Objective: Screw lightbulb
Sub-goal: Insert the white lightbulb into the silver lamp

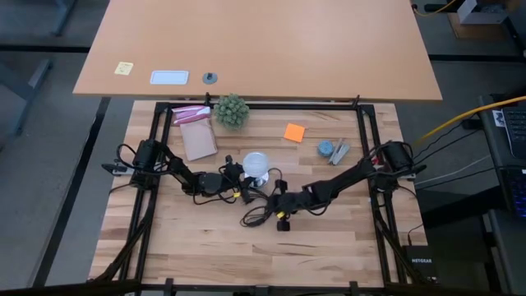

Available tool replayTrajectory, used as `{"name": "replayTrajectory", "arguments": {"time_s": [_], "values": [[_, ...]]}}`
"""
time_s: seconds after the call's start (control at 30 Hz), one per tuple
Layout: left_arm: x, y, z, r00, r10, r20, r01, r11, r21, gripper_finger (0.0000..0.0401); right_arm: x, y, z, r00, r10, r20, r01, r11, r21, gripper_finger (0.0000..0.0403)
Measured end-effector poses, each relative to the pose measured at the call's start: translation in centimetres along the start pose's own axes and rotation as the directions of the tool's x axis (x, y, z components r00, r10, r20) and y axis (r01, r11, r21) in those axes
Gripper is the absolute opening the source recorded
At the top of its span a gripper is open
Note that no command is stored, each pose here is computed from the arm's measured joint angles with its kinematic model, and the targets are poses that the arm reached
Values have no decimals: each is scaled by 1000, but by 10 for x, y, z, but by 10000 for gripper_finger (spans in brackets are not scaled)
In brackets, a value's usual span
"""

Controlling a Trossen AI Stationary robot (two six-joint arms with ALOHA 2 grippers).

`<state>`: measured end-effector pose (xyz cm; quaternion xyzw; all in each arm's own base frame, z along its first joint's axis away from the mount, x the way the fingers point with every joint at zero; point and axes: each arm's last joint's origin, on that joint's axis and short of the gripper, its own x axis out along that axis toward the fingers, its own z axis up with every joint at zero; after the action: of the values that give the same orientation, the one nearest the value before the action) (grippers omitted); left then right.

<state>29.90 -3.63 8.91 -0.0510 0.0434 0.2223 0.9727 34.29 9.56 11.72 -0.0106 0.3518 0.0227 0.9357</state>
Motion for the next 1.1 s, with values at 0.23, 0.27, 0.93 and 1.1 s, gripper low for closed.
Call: {"name": "replayTrajectory", "arguments": {"time_s": [0.23,0.27,0.93,1.1], "values": [[0,0,0,1000,0,0,0,1000,1,153,4,-18,-9,970,-234,-69,237,971,41,7],[0,0,0,1000,0,0,0,1000,1,153,4,-20,-10,960,-269,-77,272,962,35,7],[0,0,0,1000,1,-1,-1,1000,0,153,4,-100,-12,780,-609,-142,621,781,60,7],[0,0,0,1000,1,-1,-1,1000,0,153,4,-103,-11,768,-625,-139,636,770,51,7]]}}
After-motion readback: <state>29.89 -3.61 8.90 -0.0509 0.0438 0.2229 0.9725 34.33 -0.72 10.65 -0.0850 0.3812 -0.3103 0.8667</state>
